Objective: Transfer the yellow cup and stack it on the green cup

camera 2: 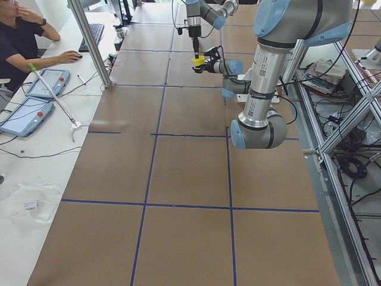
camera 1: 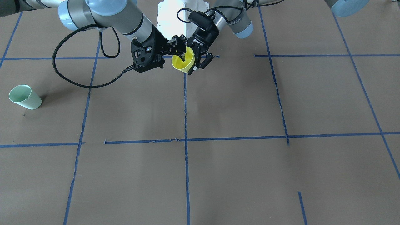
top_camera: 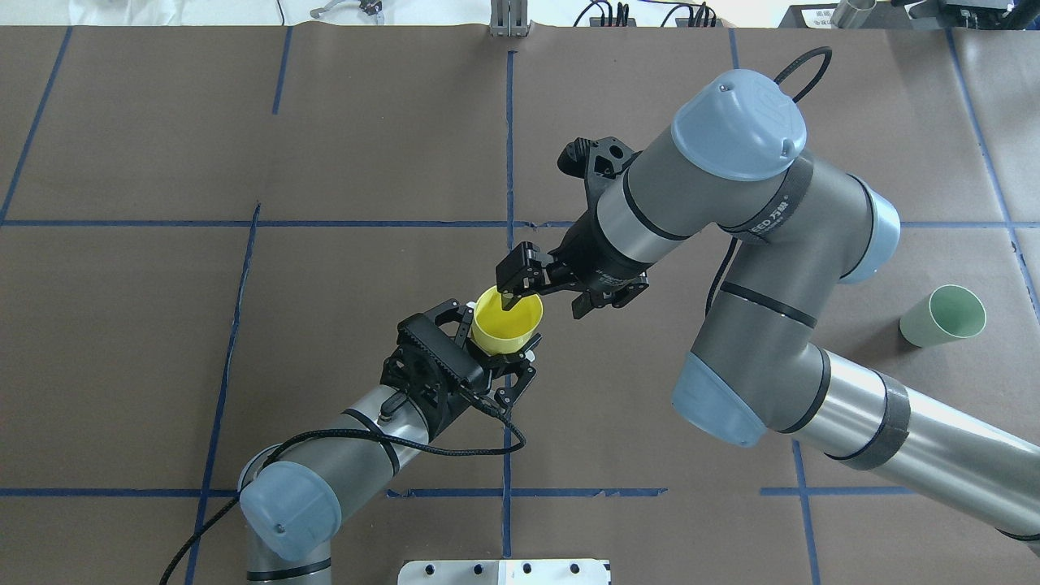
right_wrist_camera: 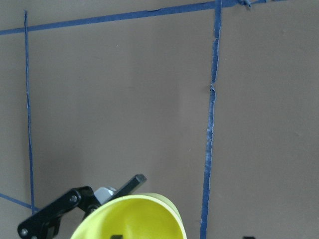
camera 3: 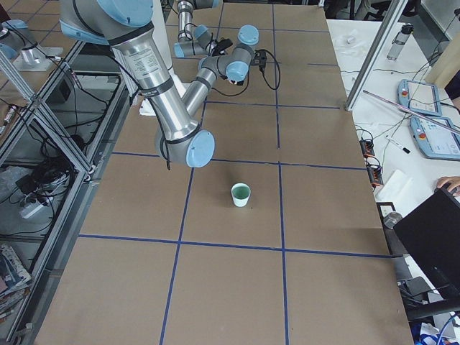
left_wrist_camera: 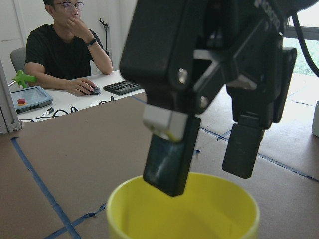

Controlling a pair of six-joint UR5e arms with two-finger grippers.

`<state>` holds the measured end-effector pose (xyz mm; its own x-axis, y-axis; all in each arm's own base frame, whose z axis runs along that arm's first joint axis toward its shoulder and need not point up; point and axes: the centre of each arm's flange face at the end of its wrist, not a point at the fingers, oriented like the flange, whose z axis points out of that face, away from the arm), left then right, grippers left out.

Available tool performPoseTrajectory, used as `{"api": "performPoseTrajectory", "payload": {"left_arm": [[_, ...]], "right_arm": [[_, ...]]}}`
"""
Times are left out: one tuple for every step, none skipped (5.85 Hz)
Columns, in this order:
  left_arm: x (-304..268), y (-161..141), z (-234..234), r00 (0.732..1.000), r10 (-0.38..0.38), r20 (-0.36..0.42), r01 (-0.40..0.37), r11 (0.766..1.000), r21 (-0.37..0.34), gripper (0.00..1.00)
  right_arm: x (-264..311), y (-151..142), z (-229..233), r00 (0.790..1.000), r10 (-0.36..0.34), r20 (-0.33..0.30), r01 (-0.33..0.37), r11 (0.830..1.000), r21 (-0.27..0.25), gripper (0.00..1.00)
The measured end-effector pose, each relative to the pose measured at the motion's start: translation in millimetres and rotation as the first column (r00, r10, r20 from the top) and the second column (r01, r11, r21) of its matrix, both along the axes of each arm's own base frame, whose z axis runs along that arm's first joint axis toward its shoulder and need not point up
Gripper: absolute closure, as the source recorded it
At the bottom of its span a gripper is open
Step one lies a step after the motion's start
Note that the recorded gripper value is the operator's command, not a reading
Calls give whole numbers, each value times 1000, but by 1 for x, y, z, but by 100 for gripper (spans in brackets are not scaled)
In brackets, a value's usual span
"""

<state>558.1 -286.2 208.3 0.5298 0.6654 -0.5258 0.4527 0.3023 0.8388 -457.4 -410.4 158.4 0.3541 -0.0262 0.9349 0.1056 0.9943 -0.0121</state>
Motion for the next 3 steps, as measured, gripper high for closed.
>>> {"api": "performPoseTrajectory", "payload": {"left_arm": [[0,0,0,1000,0,0,0,1000,0,58],[0,0,-1,1000,0,-1,0,1000,0,56],[0,0,-1,1000,0,-1,0,1000,0,56]], "right_arm": [[-4,4,1,1000,-9,-1,9,1000,-2,56],[-5,6,1,1000,-12,0,12,1000,-2,74],[-5,6,1,1000,-14,1,14,1000,-1,92]]}}
